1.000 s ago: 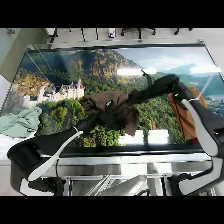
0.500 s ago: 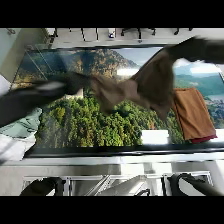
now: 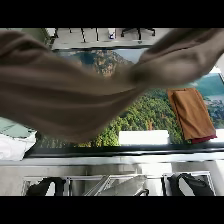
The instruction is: Fold the shirts.
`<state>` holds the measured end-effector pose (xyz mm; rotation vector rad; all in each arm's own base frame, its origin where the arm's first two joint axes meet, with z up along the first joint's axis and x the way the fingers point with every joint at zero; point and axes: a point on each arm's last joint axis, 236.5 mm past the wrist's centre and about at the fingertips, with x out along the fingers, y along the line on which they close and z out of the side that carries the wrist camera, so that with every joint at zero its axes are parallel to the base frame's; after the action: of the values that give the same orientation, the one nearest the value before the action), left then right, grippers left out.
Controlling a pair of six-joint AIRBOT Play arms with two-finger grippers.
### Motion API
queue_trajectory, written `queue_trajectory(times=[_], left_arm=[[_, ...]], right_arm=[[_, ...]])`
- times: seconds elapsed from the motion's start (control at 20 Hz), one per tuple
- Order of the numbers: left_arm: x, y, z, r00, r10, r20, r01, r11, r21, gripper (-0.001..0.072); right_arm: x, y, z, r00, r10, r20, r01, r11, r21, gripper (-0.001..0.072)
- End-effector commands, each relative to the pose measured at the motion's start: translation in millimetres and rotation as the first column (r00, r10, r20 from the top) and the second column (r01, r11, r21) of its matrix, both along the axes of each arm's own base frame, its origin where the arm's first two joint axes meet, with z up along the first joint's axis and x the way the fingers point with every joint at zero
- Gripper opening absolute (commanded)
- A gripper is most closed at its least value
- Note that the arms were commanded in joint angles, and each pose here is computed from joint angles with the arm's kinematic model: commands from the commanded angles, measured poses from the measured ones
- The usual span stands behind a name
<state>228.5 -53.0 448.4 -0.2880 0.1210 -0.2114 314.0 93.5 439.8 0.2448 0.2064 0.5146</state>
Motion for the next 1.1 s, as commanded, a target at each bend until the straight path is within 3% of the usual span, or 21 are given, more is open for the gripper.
queue_trajectory(times=[0.0, 0.15, 0.45, 0.7, 0.9, 0.95, 1.0, 1.05], left_arm=[[60.5, 15.2, -88.7, 0.957, -0.024, -0.288, 0.028, 1.0, 0.009, 0.0015], [114.3, -10.9, -197.7, 0.846, -0.22, -0.485, 0.17, 0.975, -0.145, 0.0016], [156.6, -29.7, -403.5, 0.608, -0.25, -0.754, 0.103, 0.966, -0.237, 0.0015], [173.0, -23.4, -435.5, 0.542, -0.255, -0.801, 0.077, 0.964, -0.255, 0.0015], [164.1, -30.0, -439.5, 0.487, -0.295, -0.822, 0.131, 0.955, -0.265, 0.0015], [159.5, -31.1, -443.2, 0.472, -0.301, -0.828, 0.141, 0.954, -0.266, 0.0015], [155.8, -32.0, -447.0, 0.461, -0.305, -0.833, 0.143, 0.952, -0.27, 0.0016], [152.4, -32.4, -450.9, 0.451, -0.307, -0.838, 0.143, 0.952, -0.272, 0.0016]], right_arm=[[54.4, -5.9, -112.4, 0.935, 0.037, -0.353, -0.015, 0.998, 0.065, 0.0023], [82.4, 21.9, -260.7, 0.754, 0.121, -0.646, -0.03, 0.988, 0.15, 0.0023], [64.4, 52.5, -464.9, 0.401, 0.127, -0.907, 0.048, 0.986, 0.16, 0.0023], [90.4, 40.4, -465.0, 0.45, 0.09, -0.888, 0.117, 0.98, 0.158, 0.0023], [94.0, 21.2, -464.3, 0.44, 0.076, -0.895, 0.166, 0.973, 0.164, 0.0038], [92.8, 19.3, -463.0, 0.435, 0.081, -0.897, 0.167, 0.971, 0.169, 0.0156], [92.2, 18.8, -460.9, 0.439, 0.086, -0.895, 0.154, 0.974, 0.169, 0.0366], [93.9, 18.6, -456.1, 0.448, 0.089, -0.89, 0.146, 0.974, 0.171, 0.043]])
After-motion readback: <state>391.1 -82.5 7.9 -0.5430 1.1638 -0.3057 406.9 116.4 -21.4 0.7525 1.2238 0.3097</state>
